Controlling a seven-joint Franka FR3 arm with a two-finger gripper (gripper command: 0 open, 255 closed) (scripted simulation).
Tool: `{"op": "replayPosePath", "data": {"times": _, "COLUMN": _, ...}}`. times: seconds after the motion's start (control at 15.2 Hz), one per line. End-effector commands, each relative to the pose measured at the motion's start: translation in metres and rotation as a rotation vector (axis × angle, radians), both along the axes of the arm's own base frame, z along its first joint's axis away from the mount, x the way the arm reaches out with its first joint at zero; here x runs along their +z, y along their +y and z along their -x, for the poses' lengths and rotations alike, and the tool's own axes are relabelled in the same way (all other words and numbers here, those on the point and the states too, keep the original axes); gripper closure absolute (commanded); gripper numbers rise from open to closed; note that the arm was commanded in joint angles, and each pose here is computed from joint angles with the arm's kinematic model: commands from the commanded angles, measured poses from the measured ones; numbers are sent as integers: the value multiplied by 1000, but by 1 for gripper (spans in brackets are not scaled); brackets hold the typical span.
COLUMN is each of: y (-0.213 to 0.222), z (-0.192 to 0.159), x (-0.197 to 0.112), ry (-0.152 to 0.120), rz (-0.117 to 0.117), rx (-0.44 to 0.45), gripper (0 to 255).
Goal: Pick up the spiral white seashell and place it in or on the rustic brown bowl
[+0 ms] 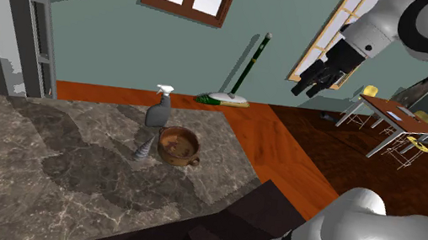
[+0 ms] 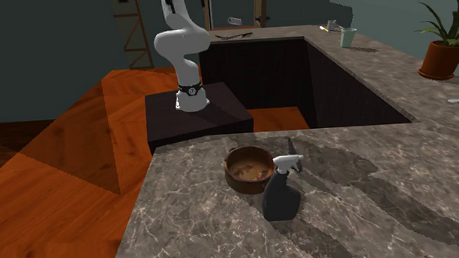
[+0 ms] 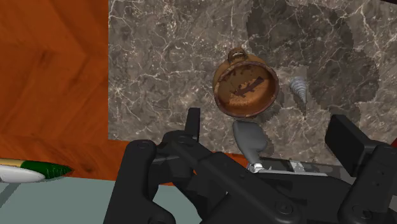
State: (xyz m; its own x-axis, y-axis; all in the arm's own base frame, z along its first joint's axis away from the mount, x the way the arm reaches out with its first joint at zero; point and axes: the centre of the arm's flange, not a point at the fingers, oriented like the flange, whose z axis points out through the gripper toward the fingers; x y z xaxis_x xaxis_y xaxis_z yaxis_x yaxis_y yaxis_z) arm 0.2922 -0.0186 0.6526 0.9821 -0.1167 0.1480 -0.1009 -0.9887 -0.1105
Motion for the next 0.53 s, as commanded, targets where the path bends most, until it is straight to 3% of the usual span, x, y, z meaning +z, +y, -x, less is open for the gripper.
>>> {"op": "replayPosePath", "data": {"times": 0.0, "y": 0, "z": 0, "x": 0, "ry": 0, "rz": 0, "rx": 0, "gripper": 0}}
{"op": "replayPosePath", "data": {"times": 0.46, "y": 43, "z": -80, "x": -49, "ry": 84, "rz": 28, "rx": 49, "gripper": 0}}
